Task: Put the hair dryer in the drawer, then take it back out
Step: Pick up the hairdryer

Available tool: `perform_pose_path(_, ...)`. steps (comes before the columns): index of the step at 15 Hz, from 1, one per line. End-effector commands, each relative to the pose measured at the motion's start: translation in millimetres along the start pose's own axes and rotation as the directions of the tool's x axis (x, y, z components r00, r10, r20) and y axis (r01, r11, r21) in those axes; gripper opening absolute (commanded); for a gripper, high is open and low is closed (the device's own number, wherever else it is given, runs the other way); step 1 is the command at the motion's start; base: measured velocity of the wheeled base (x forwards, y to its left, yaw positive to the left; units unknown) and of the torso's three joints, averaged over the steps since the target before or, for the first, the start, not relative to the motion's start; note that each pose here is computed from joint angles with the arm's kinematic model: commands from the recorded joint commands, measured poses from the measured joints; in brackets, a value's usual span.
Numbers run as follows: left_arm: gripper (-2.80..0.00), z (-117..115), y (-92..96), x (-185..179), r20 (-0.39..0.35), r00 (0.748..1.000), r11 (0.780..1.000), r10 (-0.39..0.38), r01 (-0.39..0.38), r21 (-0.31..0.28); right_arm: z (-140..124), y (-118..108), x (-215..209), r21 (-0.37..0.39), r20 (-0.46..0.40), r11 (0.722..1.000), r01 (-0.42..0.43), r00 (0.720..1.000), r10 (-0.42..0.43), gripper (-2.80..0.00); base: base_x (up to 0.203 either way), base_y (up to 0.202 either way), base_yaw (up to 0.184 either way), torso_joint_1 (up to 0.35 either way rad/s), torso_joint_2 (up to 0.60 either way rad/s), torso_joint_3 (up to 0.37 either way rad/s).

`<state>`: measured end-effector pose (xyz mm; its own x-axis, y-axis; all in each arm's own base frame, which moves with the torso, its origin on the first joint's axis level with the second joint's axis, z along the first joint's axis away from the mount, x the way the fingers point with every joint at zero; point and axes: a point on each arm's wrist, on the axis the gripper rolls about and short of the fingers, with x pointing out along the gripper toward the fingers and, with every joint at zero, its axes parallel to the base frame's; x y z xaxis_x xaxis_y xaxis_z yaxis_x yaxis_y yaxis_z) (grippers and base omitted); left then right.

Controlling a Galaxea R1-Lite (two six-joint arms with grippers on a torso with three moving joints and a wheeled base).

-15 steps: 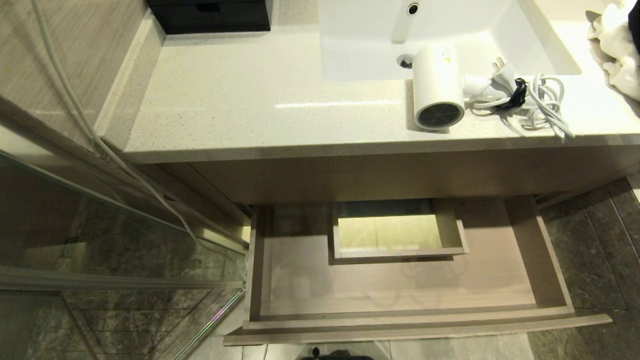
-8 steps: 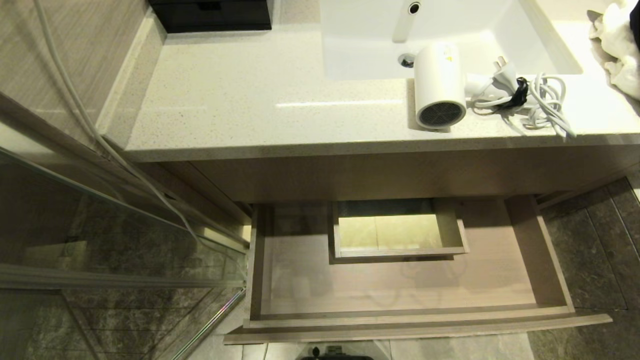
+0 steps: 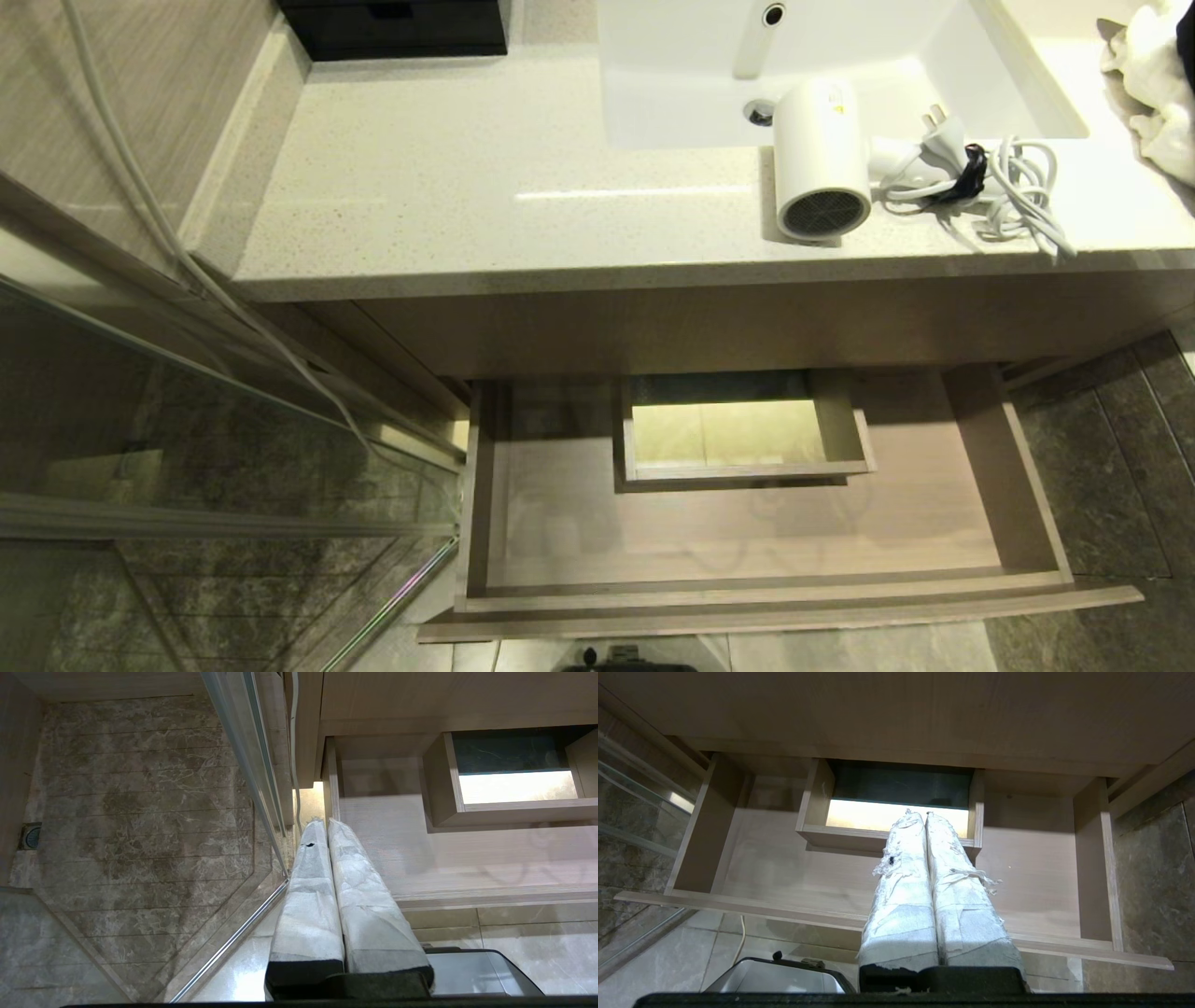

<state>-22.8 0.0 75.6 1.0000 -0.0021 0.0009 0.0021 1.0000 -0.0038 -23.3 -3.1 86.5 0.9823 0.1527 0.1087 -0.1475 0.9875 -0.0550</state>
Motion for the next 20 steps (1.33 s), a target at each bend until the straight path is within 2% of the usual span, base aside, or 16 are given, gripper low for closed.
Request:
perform_pose_path(1,-2.8,-0.3,0.0,0.0,0.0,1.0,1.0,-0.001,0.001,-0.001,-11.8,0.6,-1.0,-0.002,0.0,1.0,-0.001,1.0,0.001,-2.8,0.0,0.0,0.0,0.0,0.0,0.0)
perform_pose_path(5,-2.8,-0.1,0.0,0.0,0.0,1.0,1.0,-0.001,0.001,-0.001,-11.8,0.6,-1.0,-0.002,0.0,1.0,-0.001,1.0,0.001,-2.8,0.0,0.0,0.0,0.0,0.0,0.0)
perform_pose_path(20,-2.8,0.0,0.0,0.0,0.001,1.0,1.0,-0.001,0.001,-0.001,-11.8,0.6,-1.0,-0.002,0.0,1.0,-0.001,1.0,0.001,-2.8,0.0,0.0,0.0,0.15,-0.32,-0.168)
